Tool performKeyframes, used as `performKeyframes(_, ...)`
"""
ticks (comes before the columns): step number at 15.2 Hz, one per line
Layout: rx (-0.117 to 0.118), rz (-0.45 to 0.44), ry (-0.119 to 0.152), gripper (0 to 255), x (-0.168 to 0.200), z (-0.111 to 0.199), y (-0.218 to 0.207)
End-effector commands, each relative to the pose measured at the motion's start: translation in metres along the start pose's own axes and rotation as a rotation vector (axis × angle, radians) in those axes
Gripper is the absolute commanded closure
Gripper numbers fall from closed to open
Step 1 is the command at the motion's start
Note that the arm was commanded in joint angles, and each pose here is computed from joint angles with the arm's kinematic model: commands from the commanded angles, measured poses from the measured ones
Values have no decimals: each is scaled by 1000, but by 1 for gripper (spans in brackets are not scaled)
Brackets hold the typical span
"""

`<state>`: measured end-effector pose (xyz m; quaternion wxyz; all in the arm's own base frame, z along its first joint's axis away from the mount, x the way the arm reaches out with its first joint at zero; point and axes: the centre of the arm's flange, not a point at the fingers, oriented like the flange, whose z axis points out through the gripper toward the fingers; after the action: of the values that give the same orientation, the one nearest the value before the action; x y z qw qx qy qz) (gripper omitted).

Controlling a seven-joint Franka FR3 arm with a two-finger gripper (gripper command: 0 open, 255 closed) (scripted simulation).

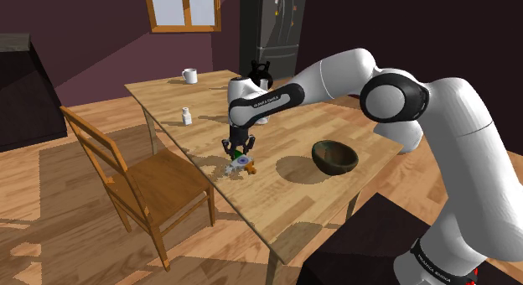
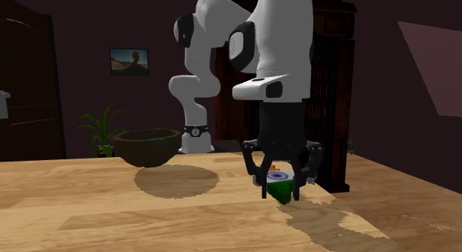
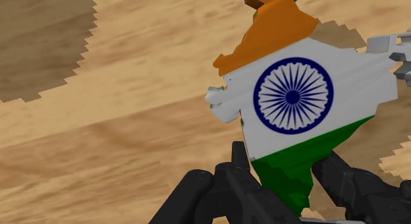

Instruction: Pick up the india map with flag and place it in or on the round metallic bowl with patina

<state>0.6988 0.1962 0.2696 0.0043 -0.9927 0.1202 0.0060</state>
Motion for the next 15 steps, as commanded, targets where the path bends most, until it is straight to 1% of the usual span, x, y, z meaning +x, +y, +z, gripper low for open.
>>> performKeyframes(1,0,0,0,255,0,-11,1)
performKeyframes(15,0,0,0,255,-1,-85,1)
